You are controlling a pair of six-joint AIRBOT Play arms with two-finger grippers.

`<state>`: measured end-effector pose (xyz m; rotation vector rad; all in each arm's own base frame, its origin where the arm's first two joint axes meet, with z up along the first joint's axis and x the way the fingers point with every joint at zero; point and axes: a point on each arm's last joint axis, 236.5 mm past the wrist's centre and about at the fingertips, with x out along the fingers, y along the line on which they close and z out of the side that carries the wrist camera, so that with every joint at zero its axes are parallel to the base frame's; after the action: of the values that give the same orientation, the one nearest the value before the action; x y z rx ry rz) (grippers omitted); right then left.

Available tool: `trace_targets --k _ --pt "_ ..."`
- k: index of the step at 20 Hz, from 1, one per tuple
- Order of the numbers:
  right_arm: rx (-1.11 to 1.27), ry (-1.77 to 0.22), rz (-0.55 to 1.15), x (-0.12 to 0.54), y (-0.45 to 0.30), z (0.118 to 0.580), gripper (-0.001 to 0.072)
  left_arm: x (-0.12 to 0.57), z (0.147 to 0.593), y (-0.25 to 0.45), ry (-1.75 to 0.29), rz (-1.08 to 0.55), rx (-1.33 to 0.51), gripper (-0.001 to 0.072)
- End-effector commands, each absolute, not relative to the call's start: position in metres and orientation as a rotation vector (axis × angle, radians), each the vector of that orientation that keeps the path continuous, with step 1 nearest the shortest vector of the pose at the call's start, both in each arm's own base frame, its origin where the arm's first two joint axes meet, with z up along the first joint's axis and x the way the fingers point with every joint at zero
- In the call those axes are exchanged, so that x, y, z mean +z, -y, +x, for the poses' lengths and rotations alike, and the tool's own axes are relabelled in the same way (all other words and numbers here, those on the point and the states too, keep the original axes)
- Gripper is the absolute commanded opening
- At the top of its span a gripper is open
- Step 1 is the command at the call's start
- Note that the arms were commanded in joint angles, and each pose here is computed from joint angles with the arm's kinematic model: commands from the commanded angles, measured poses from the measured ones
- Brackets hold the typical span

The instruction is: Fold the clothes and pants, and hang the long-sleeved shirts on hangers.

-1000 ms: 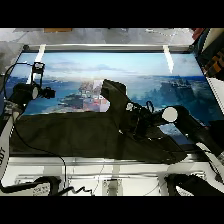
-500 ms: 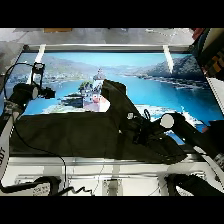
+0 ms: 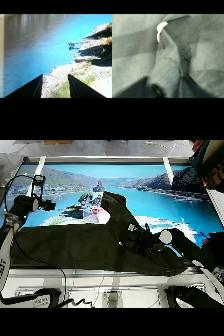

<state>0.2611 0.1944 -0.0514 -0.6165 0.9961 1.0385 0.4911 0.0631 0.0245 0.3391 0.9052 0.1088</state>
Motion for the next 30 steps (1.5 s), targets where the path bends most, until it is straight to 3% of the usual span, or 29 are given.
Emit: trace_targets --k 1,3,5,10,14,15,16,17,21,24,30 --pt "1.058 -1.021 -0.604 -0.053 -0.195 0.253 0.0029 0.016 0.491 -0.062 -0.926 0.341 0.105 0.035" --pt "1.054 -1.002 -0.593 -0.047 -0.199 0.258 0.0033 0.013 0.488 -0.061 -0.941 0.337 0.104 0.0325" --pt "0.98 -0.95 -0.533 -0.025 -0.206 0.282 0.0032 0.012 0.489 -0.056 -0.94 0.314 0.095 0.0016" --pt "0.716 -0.761 -0.37 0.073 -0.199 0.365 0.0032 0.006 0.488 -0.026 -0.944 0.148 0.044 0.0019" --pt "0.382 -0.851 -0.194 0.08 -0.09 0.402 0.0032 0.004 0.487 -0.001 -0.947 -0.015 0.003 0.0028" --pt "0.298 -0.912 -0.138 0.072 -0.053 0.398 0.0032 0.005 0.487 0.007 -0.948 -0.069 -0.011 0.0153" --pt "0.229 -0.968 -0.09 0.063 -0.02 0.391 0.0032 0.006 0.488 0.016 -0.946 -0.128 -0.025 0.0453" --pt "0.153 -1.025 -0.034 0.052 0.015 0.379 0.0032 0.006 0.488 0.026 -0.946 -0.19 -0.041 0.0647" --pt "-0.055 -1.231 0.244 -0.008 0.097 0.31 0.0031 0.009 0.492 0.075 -0.955 -0.491 -0.129 0.0649" --pt "-0.105 -1.316 0.356 -0.047 0.103 0.272 0.0031 0.006 0.492 0.13 -0.966 -0.567 -0.284 0.0649" --pt "-0.115 -1.153 0.467 -0.041 0.096 0.307 0.0032 0.0 0.499 0.243 -1.005 -0.545 -0.491 0.065"
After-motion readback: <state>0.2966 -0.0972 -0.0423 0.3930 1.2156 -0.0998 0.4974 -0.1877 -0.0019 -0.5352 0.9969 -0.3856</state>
